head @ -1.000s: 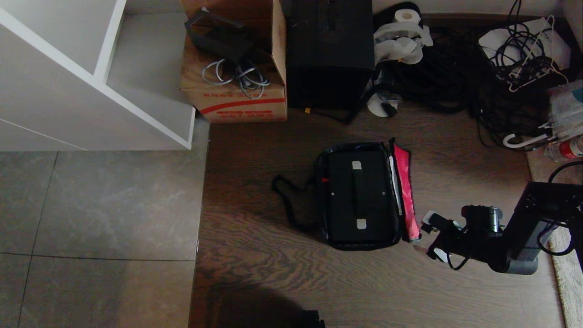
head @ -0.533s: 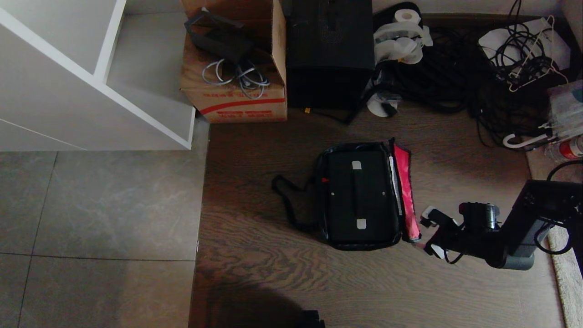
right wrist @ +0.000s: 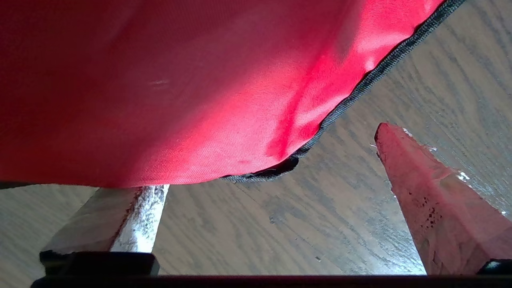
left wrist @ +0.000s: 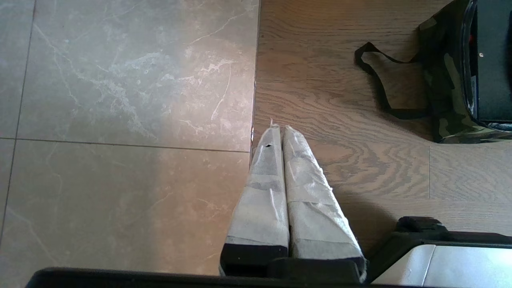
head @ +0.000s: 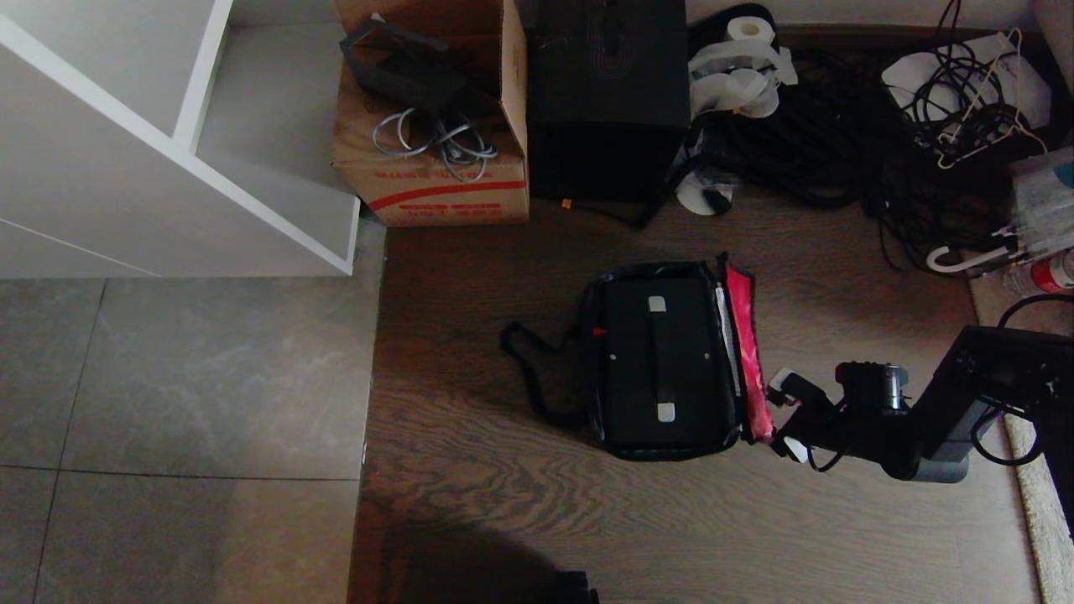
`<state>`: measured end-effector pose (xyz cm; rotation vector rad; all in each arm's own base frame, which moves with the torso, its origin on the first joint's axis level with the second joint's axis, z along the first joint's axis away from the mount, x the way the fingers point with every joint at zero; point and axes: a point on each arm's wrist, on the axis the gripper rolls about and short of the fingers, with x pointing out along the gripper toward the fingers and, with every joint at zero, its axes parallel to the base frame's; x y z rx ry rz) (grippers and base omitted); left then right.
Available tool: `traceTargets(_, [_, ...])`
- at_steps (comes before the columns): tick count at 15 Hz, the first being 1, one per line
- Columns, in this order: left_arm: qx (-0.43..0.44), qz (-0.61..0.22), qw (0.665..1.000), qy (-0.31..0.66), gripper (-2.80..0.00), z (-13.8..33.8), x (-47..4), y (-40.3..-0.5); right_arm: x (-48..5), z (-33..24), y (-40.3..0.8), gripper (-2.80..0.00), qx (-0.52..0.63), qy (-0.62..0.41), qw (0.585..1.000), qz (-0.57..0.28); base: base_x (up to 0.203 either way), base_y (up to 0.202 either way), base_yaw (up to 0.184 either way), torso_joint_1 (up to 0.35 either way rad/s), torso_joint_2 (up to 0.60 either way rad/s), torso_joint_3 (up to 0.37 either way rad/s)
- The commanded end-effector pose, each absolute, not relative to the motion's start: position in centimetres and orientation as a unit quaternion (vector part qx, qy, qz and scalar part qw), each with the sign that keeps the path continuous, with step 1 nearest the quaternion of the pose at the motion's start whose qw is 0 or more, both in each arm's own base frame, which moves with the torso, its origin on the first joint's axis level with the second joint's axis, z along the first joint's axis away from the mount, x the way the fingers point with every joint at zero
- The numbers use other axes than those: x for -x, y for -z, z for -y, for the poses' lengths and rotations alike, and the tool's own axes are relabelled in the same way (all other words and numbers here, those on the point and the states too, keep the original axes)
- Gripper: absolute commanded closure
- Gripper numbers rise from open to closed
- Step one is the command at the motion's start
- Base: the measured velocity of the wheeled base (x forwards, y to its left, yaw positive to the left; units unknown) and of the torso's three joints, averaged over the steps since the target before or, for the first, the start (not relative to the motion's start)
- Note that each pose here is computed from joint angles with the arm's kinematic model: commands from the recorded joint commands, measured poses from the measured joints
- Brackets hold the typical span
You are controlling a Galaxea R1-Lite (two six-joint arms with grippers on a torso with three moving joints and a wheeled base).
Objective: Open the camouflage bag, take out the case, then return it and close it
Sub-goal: Close the top of the storage box
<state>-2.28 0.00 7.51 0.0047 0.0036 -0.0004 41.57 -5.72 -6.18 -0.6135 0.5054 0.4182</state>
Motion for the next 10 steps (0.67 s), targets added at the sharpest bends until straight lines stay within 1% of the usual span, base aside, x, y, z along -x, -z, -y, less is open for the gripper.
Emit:
traceTargets(1, [-0.002,-0.002,1.000,0.000,0.00,0.00,2.28,-7.50,-41.98,5.78,6.11,-2.80,0.300,-0.202,0.901,-0.238,0.000,0.000,0.000,0.000,0.00,0.000])
traceTargets(2, [-0.002,-0.002,1.000,0.000,0.00,0.00,2.28,-7.52,-41.97,5.83,6.10,-2.80,0.302,-0.205,0.901,-0.235,0.000,0.000,0.000,0.000,0.00,0.000])
traceTargets(3, [-0.002,-0.002,1.000,0.000,0.00,0.00,2.28,-7.52,-41.94,5.82,6.12,0.00,0.302,-0.205,0.900,-0.236,0.000,0.000,0.000,0.000,0.00,0.000])
traceTargets(10, [-0.002,-0.002,1.000,0.000,0.00,0.00,2.28,-7.52,-42.14,5.90,5.61,0.00,0.306,-0.199,0.903,-0.227,0.000,0.000,0.000,0.000,0.00,0.000])
